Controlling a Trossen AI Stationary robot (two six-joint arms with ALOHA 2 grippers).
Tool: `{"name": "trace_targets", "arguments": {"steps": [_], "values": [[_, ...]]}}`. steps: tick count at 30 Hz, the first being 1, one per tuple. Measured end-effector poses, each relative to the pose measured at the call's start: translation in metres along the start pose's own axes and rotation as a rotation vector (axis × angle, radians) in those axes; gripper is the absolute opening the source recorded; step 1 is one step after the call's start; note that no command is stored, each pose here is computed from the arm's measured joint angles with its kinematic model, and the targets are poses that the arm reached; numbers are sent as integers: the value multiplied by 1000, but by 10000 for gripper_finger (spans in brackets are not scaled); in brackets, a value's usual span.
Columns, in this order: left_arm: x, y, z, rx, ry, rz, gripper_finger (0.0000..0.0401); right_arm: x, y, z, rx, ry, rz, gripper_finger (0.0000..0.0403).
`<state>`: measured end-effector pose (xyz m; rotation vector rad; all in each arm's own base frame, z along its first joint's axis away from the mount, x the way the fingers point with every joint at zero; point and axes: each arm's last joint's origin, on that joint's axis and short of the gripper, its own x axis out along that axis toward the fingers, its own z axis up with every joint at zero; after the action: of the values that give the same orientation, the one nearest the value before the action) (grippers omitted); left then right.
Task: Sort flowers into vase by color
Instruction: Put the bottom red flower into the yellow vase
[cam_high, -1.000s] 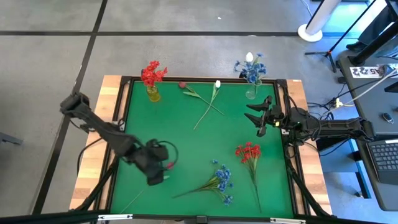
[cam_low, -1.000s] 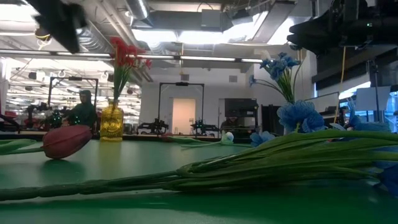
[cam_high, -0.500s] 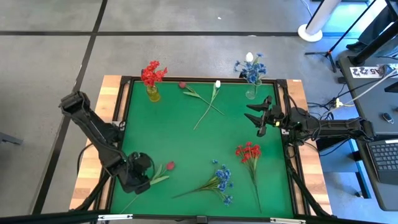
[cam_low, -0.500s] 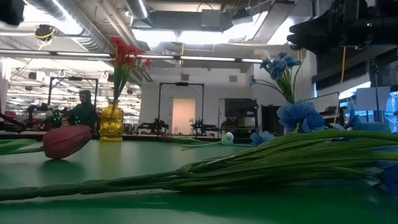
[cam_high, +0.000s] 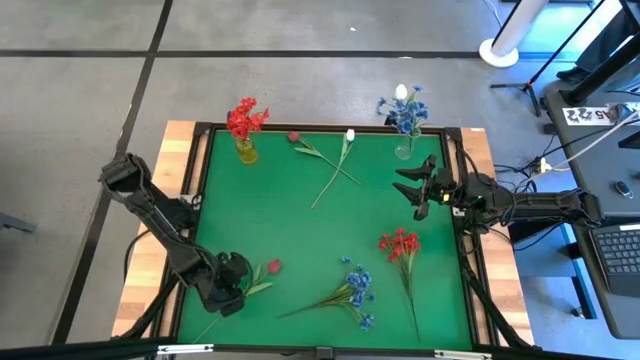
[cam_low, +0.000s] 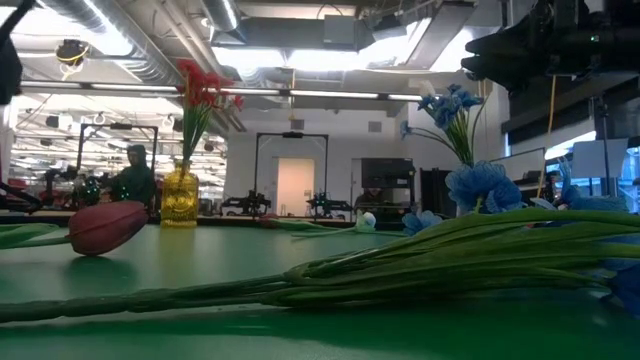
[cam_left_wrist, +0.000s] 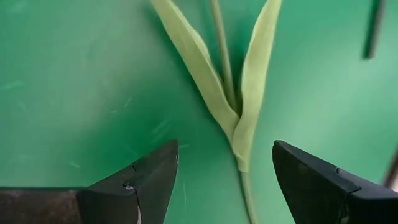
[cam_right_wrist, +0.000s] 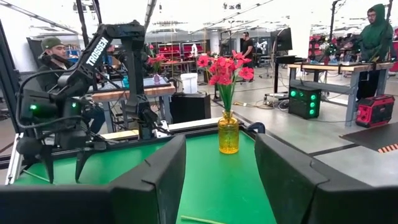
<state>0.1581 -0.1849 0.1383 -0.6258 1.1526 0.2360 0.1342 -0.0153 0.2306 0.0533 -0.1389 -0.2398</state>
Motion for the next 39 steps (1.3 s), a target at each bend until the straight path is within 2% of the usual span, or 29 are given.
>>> {"name": "trace_targets", "arguments": {"steps": [7,15,22,27,32,36,39], "values": [[11,-15,8,86,47,77,255,0,0,0,0,1,-1,189],[19,-21,10,107,72,215,249,0,0,-3,-5,30,-8,189],[22,-17,15,87,97,254,223,0,0,-3,-6,30,-10,189],[19,-17,17,96,109,301,170,0,0,-3,-6,30,-11,189],[16,-14,18,97,130,351,87,0,0,-3,-6,30,-11,189],[9,-24,26,116,124,367,18,0,0,-3,-6,30,-11,189],[-6,-41,40,202,40,381,10,0,0,-3,-5,26,-12,189]]}}
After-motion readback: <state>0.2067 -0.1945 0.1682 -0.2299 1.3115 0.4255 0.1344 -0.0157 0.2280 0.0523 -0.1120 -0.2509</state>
